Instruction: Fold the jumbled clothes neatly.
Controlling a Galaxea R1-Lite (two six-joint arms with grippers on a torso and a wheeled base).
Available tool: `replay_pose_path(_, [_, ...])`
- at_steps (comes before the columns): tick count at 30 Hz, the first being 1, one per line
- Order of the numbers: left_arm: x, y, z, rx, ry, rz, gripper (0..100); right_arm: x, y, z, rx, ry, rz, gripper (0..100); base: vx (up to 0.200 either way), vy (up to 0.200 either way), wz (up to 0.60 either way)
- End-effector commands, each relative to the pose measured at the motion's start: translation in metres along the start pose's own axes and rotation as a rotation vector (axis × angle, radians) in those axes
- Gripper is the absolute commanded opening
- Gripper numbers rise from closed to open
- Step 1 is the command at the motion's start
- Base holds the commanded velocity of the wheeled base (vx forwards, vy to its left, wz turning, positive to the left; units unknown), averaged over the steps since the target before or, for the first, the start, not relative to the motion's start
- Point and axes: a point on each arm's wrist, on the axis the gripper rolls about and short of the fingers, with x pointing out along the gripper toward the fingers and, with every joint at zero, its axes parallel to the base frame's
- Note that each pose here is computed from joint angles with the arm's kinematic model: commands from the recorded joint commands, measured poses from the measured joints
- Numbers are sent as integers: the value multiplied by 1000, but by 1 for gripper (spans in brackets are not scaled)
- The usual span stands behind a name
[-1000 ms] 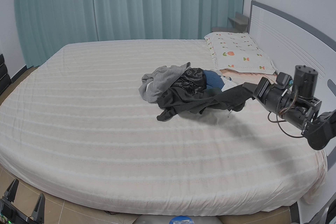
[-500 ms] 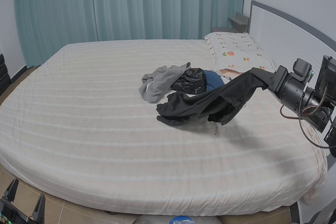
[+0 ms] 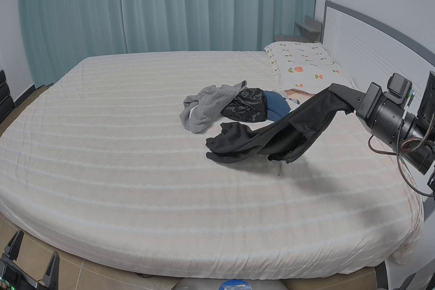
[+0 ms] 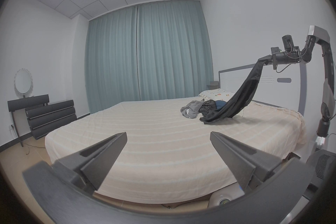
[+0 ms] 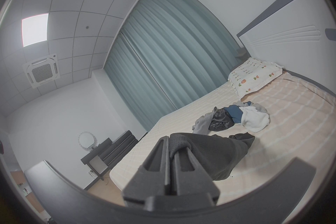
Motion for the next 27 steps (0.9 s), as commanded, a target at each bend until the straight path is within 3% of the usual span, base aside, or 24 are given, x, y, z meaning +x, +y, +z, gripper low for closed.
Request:
replay_pose_path(1, [0, 0, -4, -2, -3, 0, 100, -7, 0, 0, 0, 0, 3, 0, 0, 0, 0])
replay_pose_path(10, [0, 0, -3, -17, -10, 4, 100, -14, -6, -7, 2, 23, -12, 0, 0, 0, 0])
replay_pose_path(11, [-8, 2, 24, -76, -130, 8, 100, -13, -6, -7, 2, 24, -10, 0, 0, 0, 0])
replay_pose_path(12, [-10, 2, 31, -92, -154, 9, 100, -13, -6, -7, 2, 26, -11, 0, 0, 0, 0])
replay_pose_path(13, [-16, 4, 63, -165, -213, -5, 100, -11, -7, -8, 4, 29, -12, 0, 0, 0, 0])
replay_pose_path(15, [-11, 5, 73, -153, -181, -13, 100, -10, -6, -9, 3, 33, -11, 0, 0, 0, 0])
replay_pose_path(18, [1, 5, 71, -103, -94, -41, 100, -10, -6, -10, 5, 40, -6, 0, 0, 0, 0])
replay_pose_path(24, [29, 2, 66, -118, 126, -214, 100, -10, -3, -7, 1, 26, 0, 0, 0, 0, 0])
replay_pose_path(27, [45, 2, 69, -121, 206, -252, 100, -9, -2, -5, 1, 21, 3, 0, 0, 0, 0])
